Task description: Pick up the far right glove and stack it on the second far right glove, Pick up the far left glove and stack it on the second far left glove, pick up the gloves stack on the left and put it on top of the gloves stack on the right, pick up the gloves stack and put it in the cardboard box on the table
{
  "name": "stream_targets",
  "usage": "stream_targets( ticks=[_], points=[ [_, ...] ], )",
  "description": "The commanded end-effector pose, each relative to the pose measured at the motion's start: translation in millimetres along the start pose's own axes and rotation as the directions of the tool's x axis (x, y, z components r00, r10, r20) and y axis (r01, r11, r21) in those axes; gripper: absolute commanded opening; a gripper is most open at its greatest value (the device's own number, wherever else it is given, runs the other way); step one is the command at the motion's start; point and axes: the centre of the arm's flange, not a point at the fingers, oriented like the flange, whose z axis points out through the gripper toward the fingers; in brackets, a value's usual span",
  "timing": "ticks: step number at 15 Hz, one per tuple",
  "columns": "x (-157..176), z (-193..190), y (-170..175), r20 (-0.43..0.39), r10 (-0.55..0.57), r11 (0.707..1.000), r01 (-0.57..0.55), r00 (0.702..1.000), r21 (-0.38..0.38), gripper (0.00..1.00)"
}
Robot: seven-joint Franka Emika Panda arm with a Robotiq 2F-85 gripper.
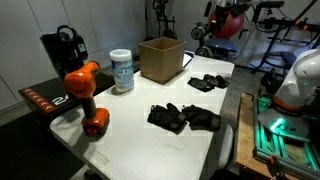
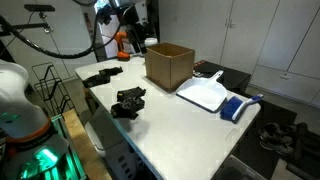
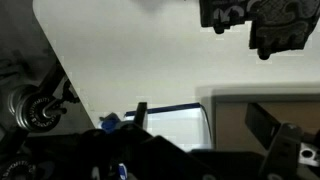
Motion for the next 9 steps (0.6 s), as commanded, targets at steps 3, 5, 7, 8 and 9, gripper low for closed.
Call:
stream_targets(
  ticks=[3, 5, 7, 8, 9],
  points=[
    [-6.1, 16.4, -2.7, 0.051, -0.039, 0.994, 0.034, 0.998, 0.099, 1.00],
    [-15.3, 37.9, -7.3, 0.088, -0.069, 0.979, 0.050, 0.994, 0.199, 1.00],
    [-26.8, 64.1, -13.4, 0.138, -0.108, 0.958, 0.066, 0.984, 0.279, 1.00],
    [-32.0, 80.1, -17.7, 0.171, -0.138, 0.948, 0.080, 0.976, 0.309, 1.00],
    [-38.0, 93.4, -22.5, 0.200, -0.171, 0.937, 0.096, 0.965, 0.336, 1.00]
  ],
)
